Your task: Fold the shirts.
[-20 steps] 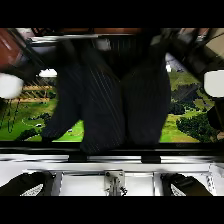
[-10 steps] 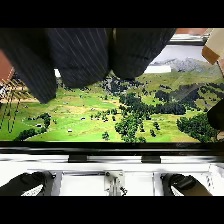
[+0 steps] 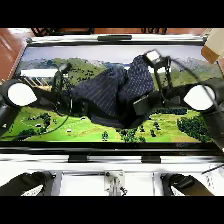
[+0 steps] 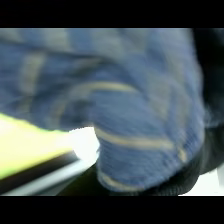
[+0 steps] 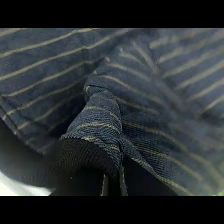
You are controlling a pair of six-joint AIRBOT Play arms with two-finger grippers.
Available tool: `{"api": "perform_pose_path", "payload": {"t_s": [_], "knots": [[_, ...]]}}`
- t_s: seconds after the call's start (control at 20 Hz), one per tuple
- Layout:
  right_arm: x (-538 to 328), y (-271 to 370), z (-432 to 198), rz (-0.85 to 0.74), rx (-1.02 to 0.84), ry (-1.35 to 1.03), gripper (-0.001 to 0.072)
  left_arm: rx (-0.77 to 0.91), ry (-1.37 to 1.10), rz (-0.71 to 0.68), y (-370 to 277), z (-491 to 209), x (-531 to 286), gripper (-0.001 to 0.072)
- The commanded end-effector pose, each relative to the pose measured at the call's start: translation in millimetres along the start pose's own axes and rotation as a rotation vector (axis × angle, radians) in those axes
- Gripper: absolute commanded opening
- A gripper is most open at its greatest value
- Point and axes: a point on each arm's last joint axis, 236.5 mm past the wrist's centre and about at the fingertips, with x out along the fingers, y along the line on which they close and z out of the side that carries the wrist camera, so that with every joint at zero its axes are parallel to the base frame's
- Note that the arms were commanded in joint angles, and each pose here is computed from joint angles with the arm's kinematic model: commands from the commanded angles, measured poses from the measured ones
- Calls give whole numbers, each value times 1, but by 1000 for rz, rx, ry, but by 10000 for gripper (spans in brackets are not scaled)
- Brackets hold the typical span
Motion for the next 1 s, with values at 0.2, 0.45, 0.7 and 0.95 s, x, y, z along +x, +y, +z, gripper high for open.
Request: {"api": "perform_pose_path", "payload": {"t_s": [0.2, 0.45, 0.7, 0.95], "knots": [[-45, -7, 37, -67, 98, -155, 105, 101, 161, 29, -12, -53, -60, 65], [-79, 6, 68, -30, 123, -319, 104, 36, 253, 73, -11, -74, -76, 65], [-62, 10, 61, 2, 130, -255, 104, 149, 161, 20, -26, -43, -51, 116], [-38, 5, 55, 1, 143, -184, 104, 174, 163, 167, 23, -33, -91, 720]]}}
